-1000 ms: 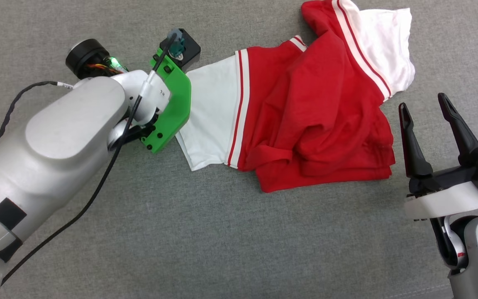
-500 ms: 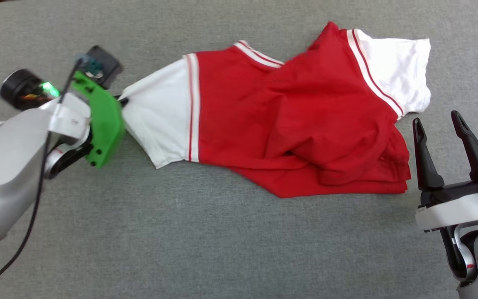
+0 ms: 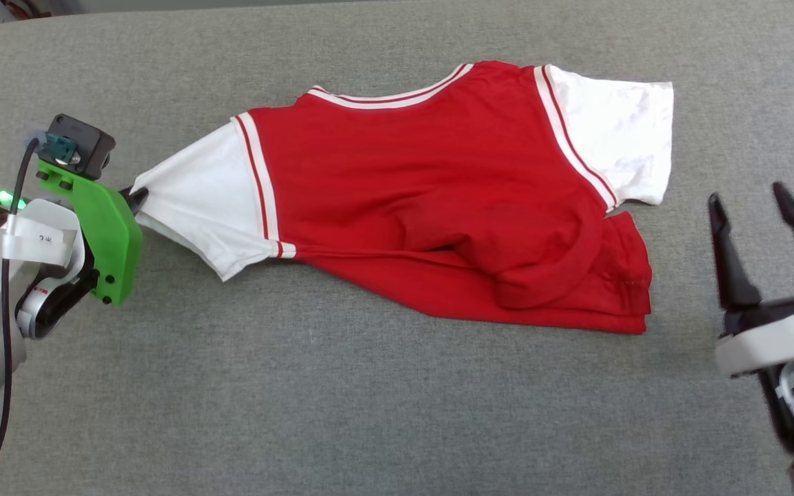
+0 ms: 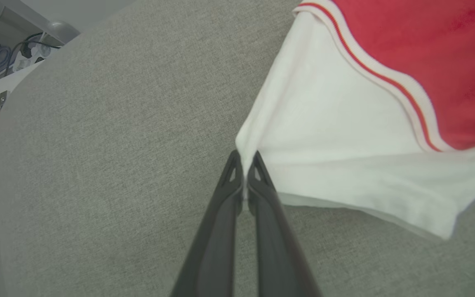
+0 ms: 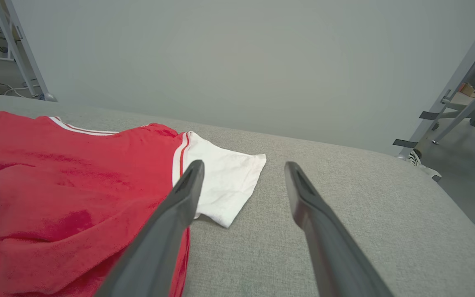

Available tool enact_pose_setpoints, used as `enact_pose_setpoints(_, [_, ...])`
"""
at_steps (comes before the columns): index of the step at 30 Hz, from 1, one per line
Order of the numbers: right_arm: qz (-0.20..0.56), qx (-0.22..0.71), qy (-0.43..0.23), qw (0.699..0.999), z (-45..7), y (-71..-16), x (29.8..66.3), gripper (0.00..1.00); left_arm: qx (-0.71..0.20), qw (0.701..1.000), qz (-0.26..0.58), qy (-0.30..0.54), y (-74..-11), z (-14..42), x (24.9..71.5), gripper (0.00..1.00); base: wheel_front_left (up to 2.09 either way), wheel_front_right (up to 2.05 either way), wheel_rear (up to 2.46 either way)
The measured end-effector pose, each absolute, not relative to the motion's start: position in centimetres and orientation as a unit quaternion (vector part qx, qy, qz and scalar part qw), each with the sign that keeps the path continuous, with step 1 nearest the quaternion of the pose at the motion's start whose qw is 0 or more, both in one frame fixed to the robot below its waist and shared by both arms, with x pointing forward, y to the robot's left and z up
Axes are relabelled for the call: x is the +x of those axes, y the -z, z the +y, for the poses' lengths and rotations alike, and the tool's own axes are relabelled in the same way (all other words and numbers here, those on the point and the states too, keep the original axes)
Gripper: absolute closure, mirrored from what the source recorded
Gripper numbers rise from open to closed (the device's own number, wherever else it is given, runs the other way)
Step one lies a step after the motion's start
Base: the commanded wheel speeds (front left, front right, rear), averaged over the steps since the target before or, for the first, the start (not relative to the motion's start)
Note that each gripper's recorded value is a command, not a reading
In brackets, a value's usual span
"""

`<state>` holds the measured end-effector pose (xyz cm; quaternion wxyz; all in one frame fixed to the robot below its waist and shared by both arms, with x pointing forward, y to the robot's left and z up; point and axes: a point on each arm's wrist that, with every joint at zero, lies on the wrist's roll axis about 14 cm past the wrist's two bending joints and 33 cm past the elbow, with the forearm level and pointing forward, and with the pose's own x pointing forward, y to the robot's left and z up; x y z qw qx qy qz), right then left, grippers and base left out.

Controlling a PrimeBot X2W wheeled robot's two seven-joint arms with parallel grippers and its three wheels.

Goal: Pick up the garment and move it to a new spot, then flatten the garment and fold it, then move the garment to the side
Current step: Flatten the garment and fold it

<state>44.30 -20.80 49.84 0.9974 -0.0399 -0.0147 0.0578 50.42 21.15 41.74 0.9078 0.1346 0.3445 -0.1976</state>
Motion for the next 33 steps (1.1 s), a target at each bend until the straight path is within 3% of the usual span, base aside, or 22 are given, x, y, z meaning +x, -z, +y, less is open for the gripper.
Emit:
enact_pose_setpoints(7, [-0.085,-0.091,-0.065,0.99,-22.8,-56.8,48.9,0.0,0.14,0.924,0.298,0.196,-43.5,20.8,50.7,1.0,0.0,0.0,0.0])
enact_pose_setpoints(12, [-0.068,-0.127,-0.086,0.986,-23.3,-59.3,52.8,0.0,0.14,0.93,0.272,0.203,-44.2,19.9,51.0,1.0,0.0,0.0,0.0])
enact_pose_setpoints(15, [-0.015,-0.127,-0.106,0.986,-22.9,-58.4,55.2,0.0,0.149,0.934,0.251,0.206,-44.7,19.4,51.5,1.0,0.0,0.0,0.0])
enact_pose_setpoints(19, [0.109,-0.118,-0.13,0.978,-22.6,-54.6,57.3,0.0,0.142,0.937,0.237,0.214,-44.8,18.7,51.8,1.0,0.0,0.0,0.0])
enact_pose_setpoints(24, [0.312,-0.074,-0.142,0.936,-23.1,-47.8,57.4,0.0,0.151,0.938,0.223,0.218,-44.6,18.4,52.3,1.0,0.0,0.0,0.0])
enact_pose_setpoints(33, [0.454,-0.074,-0.153,0.874,-22.1,-41.3,58.3,0.0,0.155,0.939,0.213,0.223,-43.6,18.0,53.1,1.0,0.0,0.0,0.0])
